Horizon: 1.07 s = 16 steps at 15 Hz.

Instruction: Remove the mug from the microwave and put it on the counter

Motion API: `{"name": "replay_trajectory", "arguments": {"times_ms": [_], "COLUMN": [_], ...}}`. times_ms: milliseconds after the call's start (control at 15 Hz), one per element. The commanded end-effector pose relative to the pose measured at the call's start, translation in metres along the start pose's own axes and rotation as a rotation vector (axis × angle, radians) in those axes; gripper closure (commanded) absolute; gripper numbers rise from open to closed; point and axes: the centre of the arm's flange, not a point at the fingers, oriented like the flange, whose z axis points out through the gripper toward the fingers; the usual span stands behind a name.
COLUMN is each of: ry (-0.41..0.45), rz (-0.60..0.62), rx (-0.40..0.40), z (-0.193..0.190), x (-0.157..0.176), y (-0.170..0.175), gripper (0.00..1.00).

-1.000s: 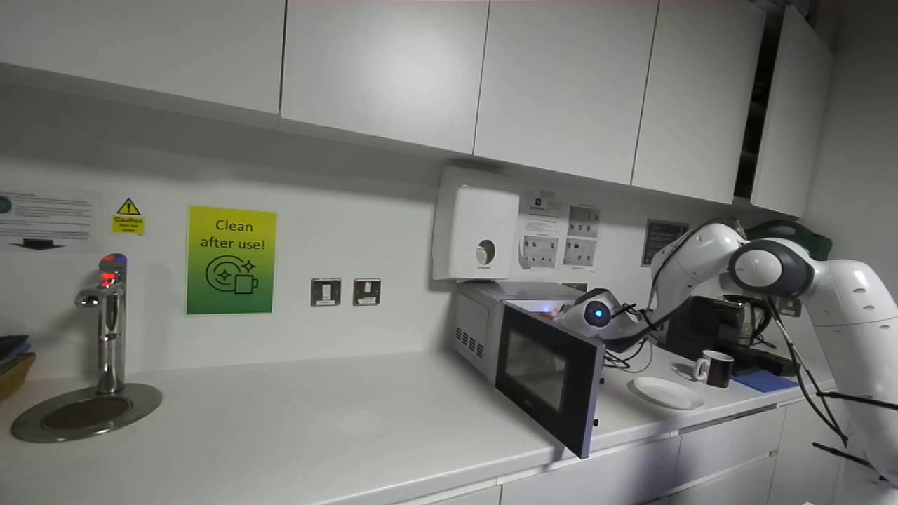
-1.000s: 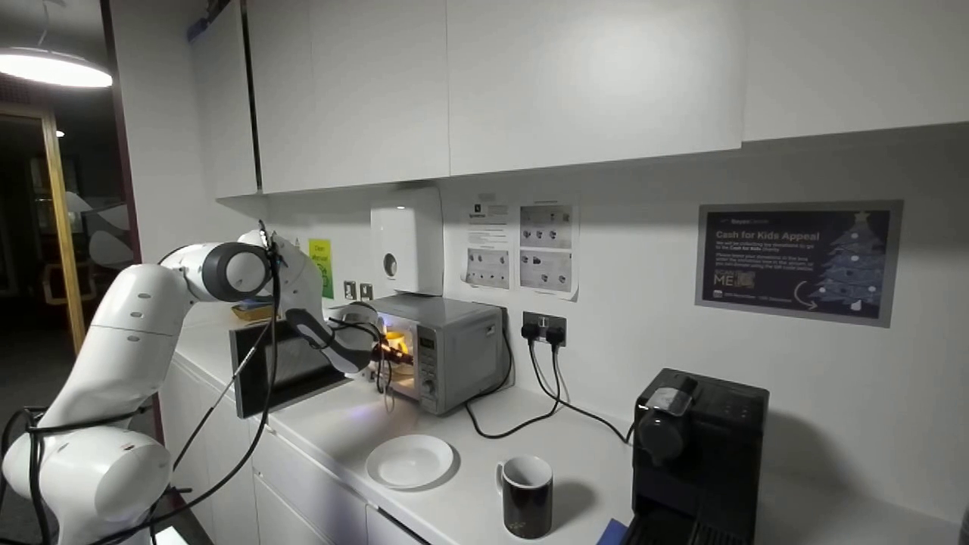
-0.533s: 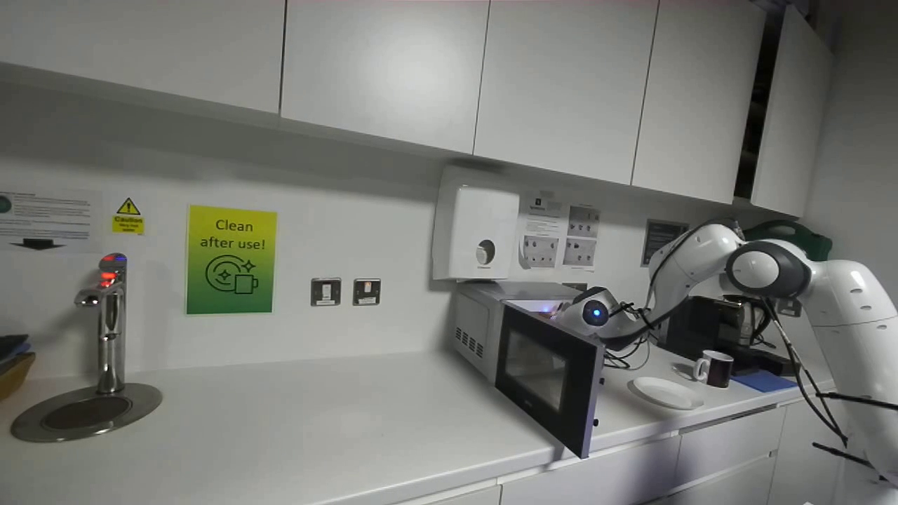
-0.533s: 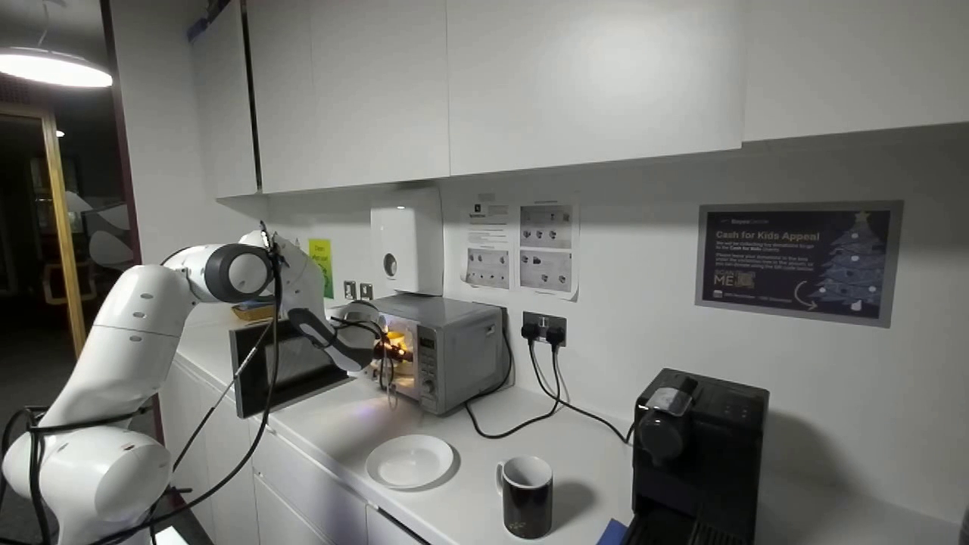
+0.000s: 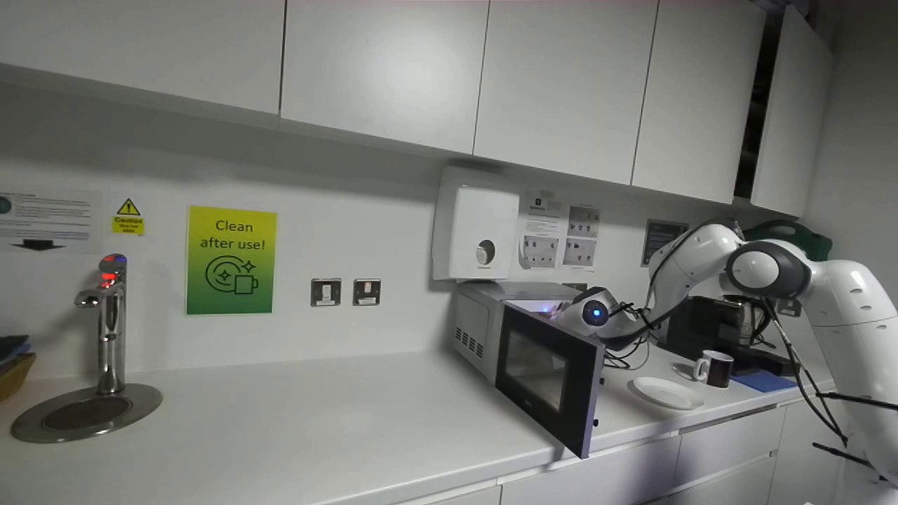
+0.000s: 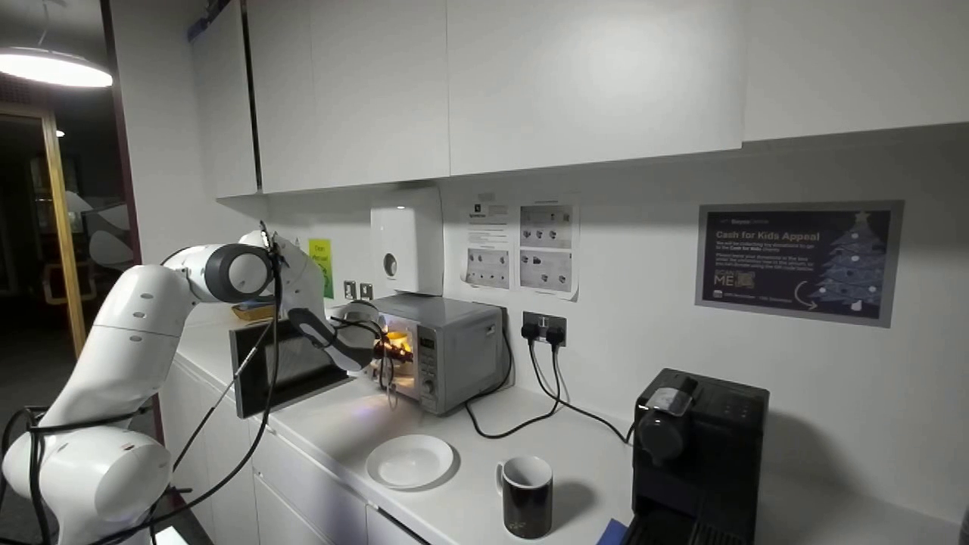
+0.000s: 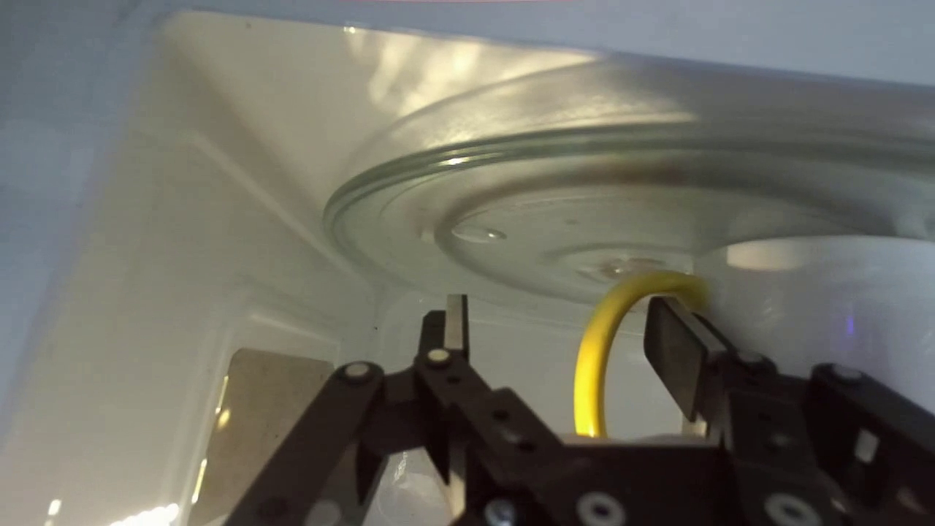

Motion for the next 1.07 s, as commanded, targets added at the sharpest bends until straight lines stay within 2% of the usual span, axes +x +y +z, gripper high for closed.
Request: {"name": "replay_trajectory", "arguments": {"times_ms": [0, 200, 733, 1000], "ry": [0.017, 0.015, 0.002, 0.004], "rz": [-0.008, -0.013, -0.057, -0.072], "rx": [0.035, 0.047, 0.128, 0.137], "z": [0.004, 0.000, -0.013, -0.013], "x": [0.004, 0.002, -0.004, -0.005], "y": [0.002, -0.002, -0.013, -0.015], "gripper": [0.28, 0.27, 0.36, 0.37]}}
